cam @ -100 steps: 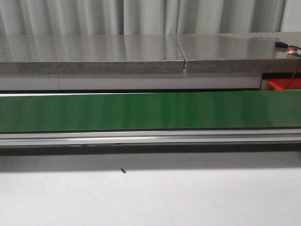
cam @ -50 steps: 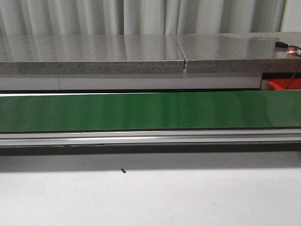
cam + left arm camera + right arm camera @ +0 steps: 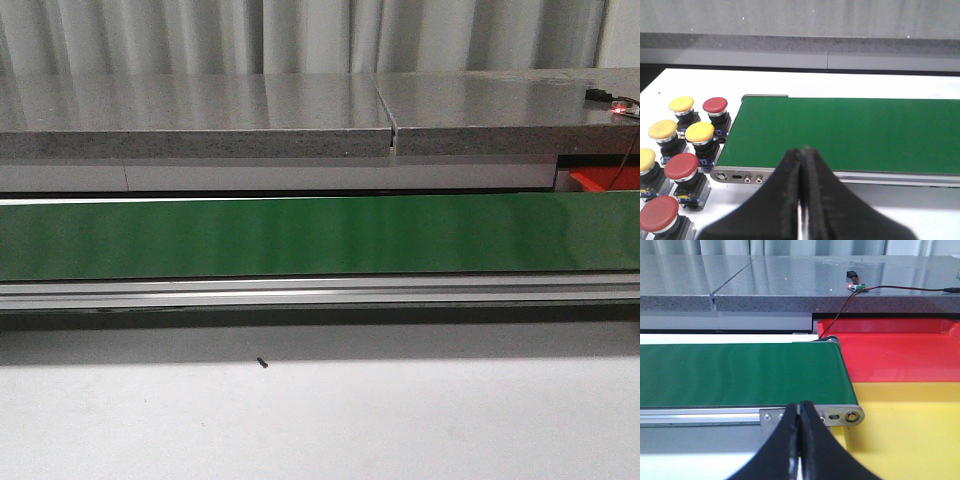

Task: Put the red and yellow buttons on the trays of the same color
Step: 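Move the left gripper over the red and yellow buttons beside the belt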

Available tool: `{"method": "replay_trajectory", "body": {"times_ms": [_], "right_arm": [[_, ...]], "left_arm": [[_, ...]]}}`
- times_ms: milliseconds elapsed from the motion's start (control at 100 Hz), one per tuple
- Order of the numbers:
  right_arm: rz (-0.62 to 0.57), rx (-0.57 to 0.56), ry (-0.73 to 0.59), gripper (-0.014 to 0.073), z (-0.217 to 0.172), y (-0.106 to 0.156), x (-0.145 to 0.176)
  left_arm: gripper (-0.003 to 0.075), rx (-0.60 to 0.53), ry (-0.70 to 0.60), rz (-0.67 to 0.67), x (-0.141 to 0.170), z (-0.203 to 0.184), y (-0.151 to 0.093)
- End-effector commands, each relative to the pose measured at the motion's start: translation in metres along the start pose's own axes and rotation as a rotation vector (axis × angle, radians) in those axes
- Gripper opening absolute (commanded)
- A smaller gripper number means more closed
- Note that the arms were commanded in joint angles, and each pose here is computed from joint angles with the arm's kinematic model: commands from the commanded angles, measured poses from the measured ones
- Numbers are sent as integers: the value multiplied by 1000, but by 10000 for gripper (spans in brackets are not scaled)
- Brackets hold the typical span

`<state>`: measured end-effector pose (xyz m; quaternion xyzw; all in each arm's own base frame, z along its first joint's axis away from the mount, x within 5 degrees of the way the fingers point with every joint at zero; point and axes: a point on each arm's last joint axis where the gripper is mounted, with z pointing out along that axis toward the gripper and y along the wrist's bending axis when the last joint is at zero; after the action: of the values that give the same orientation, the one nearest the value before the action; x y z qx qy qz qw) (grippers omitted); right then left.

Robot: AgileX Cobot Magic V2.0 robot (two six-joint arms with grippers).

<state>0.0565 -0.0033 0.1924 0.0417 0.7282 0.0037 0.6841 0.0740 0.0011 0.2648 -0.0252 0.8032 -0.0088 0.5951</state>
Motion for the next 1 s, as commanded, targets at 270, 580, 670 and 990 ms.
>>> {"method": "replay_trajectory", "body": {"times_ms": [270,580,670,990], "right_arm": [[-16,-7,-114,-90,-3,1,-13],[-16,-7,-114,-90,-3,1,-13],[-16,-7,-114,-90,-3,1,-13],[-16,-7,-114,-90,-3,1,-13]], "left_arm": [[-20,14,62,-59,-64,31,-4],[139,8,159,-60,-81,66,-5],[337,7,169,-60,-83,71,-5],[617,5,134,-97,-89,72,-5]]}}
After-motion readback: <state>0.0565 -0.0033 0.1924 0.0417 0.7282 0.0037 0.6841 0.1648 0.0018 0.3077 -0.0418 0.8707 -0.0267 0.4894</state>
